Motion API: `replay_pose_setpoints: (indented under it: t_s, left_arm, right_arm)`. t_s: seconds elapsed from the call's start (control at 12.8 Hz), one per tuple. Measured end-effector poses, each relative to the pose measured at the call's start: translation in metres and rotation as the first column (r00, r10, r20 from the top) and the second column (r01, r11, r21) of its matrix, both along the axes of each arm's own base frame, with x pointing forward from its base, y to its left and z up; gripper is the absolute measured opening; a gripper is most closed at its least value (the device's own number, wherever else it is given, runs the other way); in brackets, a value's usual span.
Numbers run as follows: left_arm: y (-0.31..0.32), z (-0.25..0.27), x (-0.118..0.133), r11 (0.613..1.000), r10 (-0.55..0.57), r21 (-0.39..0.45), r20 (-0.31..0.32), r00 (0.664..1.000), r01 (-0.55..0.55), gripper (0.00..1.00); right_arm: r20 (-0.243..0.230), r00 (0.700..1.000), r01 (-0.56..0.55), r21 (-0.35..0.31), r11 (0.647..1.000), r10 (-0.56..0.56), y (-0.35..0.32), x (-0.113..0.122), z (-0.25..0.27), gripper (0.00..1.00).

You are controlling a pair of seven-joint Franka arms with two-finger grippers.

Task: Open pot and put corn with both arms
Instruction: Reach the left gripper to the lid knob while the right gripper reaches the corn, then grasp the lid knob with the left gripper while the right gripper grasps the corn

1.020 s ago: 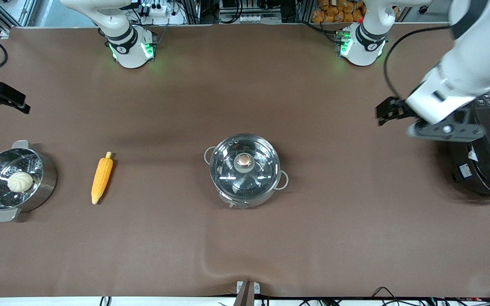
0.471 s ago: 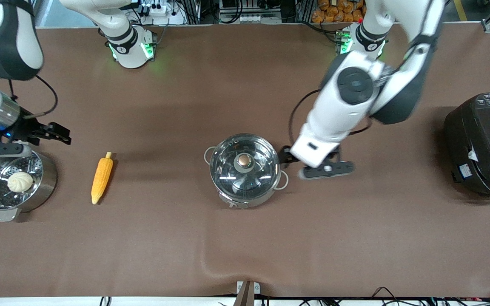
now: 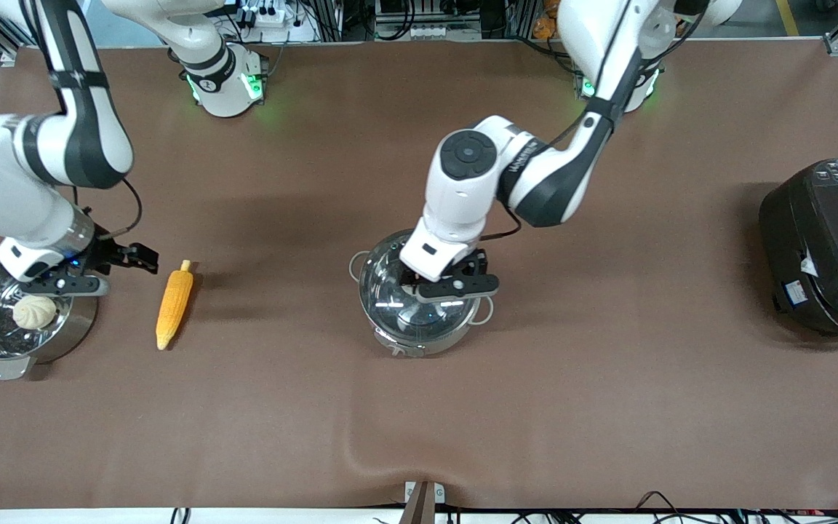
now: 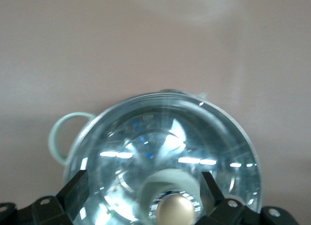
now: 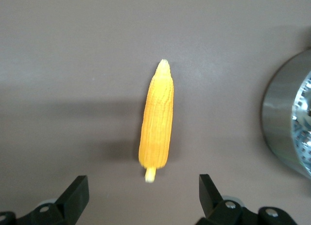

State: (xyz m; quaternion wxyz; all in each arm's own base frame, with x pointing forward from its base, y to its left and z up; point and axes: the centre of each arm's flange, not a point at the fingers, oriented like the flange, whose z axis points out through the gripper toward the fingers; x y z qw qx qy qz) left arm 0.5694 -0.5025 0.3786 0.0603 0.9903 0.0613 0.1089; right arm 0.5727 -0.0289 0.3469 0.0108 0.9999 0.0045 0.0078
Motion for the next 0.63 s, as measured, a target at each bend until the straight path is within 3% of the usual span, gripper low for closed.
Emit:
replay_pose_setpoints:
  t_s: [0.16,0.39,0.63]
  left_arm:
    - [-0.018,-0.007,-0.009,1.0,-0.02,0.001,0.024,1.0,0.02,1.0]
    - [-0.028,-0.024,-0.016,0.999,-0.037,0.016,0.012,0.999,0.037,1.0]
    - [-0.031,-0.036,-0.019,0.999,-0.042,0.027,0.001,0.999,0.042,1.0]
  right_arm:
    - [0.023,1.0,0.0,-0.007,1.0,0.0,-0.001,-0.007,-0.038,1.0]
    - [0.039,0.999,0.009,-0.02,1.0,-0.008,-0.007,-0.017,-0.092,1.0]
    - [0.027,1.0,0.014,-0.036,0.999,-0.013,-0.013,-0.013,-0.137,1.0]
